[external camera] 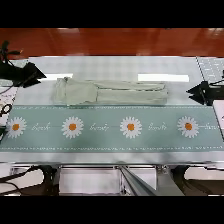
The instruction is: Fold the shirts.
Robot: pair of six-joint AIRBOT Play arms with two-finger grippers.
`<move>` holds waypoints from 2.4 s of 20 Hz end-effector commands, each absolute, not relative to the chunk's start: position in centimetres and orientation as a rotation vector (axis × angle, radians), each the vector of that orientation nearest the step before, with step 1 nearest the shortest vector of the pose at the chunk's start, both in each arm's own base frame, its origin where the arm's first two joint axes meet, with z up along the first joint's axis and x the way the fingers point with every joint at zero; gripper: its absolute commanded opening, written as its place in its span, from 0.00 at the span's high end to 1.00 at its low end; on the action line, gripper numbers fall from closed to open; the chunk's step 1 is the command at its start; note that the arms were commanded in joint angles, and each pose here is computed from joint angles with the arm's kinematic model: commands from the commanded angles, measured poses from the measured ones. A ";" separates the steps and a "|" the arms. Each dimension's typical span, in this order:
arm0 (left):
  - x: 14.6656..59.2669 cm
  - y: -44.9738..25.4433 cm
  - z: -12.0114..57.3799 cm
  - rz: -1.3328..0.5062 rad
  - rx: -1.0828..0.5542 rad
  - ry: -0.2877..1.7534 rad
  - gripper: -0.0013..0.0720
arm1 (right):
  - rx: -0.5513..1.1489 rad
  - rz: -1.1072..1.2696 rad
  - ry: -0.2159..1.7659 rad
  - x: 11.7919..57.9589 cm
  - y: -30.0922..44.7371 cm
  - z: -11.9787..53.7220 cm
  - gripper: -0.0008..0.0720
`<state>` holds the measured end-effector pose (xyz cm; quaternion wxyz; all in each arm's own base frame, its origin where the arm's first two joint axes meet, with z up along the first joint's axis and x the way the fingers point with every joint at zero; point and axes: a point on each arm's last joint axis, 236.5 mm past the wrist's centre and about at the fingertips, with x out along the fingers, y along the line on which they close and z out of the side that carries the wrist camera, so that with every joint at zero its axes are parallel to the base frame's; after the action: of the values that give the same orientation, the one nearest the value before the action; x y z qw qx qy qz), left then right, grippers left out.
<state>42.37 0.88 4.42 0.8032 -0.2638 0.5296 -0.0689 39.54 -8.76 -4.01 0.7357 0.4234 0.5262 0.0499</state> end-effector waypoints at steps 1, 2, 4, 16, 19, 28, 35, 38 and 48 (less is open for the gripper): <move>37.9 -1.8 2.1 -0.159 -0.582 1.121 0.29 | 1.034 0.088 1.133 38.8 -7.7 -7.3 0.41; 36.9 -2.3 1.4 -0.165 -0.582 1.141 0.29 | 1.054 0.097 1.147 38.9 -7.1 -7.9 0.41; 36.0 -3.0 0.6 -0.171 -0.585 1.168 0.29 | 1.090 0.125 1.151 39.8 -5.5 -8.6 0.41; 36.2 -3.6 0.9 -0.187 -0.603 1.158 0.29 | 1.130 0.297 1.195 46.9 3.6 -8.8 0.41; 36.2 -3.6 0.9 -0.187 -0.603 1.158 0.29 | 1.100 0.314 1.192 48.0 5.0 -8.6 0.41; 36.3 -3.6 0.9 -0.187 -0.605 1.154 0.29 | 1.029 0.395 1.186 48.5 6.8 -7.2 0.95; 38.1 -8.2 4.5 -0.412 -0.649 1.017 0.96 | 0.838 0.411 1.146 45.5 2.6 -0.5 0.95; 38.8 -13.1 5.4 -0.496 -0.635 0.978 0.96 | 0.748 0.366 1.092 42.7 0.1 3.7 0.95; 39.5 -40.2 2.2 -0.891 -0.361 1.130 0.96 | 0.634 0.297 0.932 31.8 -0.3 11.8 0.95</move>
<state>40.35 -32.83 4.06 0.7633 -0.1956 0.4878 -0.3758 34.52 -1.17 10.14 0.8214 0.3121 0.4556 0.1426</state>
